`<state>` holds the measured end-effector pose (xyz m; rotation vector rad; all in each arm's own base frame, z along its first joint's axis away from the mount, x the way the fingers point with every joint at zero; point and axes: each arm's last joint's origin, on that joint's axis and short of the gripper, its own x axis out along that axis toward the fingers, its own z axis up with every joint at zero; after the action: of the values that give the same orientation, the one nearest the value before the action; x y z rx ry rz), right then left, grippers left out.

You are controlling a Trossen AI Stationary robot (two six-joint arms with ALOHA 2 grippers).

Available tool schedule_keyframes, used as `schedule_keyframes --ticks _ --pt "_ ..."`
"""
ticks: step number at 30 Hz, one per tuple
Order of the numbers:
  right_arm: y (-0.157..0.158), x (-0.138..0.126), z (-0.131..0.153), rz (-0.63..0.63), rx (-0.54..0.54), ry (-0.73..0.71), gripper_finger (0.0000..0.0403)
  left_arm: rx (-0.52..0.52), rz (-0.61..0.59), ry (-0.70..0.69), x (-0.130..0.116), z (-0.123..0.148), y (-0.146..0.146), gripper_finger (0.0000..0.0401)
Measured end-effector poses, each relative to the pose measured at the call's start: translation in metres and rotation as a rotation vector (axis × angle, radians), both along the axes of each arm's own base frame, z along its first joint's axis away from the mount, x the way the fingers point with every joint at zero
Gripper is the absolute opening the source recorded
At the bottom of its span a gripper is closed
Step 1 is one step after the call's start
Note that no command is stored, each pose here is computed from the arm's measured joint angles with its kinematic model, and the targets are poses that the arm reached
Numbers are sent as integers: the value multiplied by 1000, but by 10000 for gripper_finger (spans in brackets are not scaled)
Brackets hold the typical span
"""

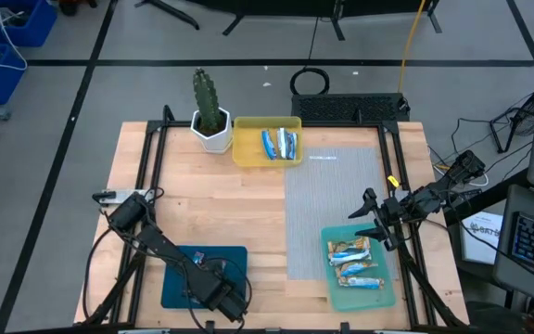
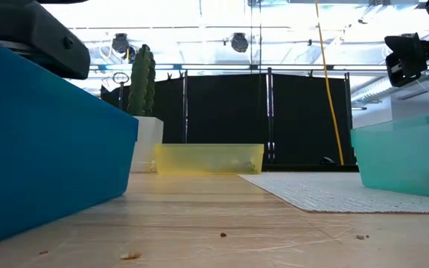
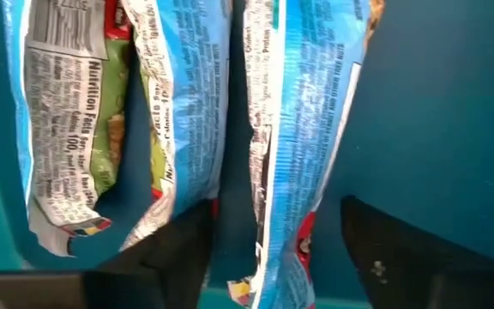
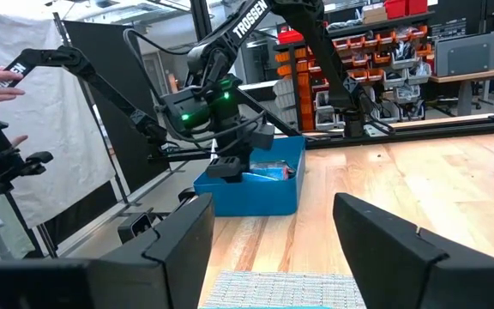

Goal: Pick and place Granola Bars by type
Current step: Return to Home Position

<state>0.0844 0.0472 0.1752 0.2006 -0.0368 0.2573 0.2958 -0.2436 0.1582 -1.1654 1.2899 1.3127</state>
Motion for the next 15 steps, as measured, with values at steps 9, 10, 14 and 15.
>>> schedule_keyframes --ticks 9,10,14,15 --pt "0 0 0 0 0 0 229 -48 -53 4 6 2 7 352" --pt "0 0 0 0 0 0 229 -54 -62 -2 7 5 8 358" --pt "0 0 0 0 0 0 231 -58 -87 -49 7 23 16 373" --pt "0 0 0 0 0 0 232 -51 -93 -60 7 27 19 373"
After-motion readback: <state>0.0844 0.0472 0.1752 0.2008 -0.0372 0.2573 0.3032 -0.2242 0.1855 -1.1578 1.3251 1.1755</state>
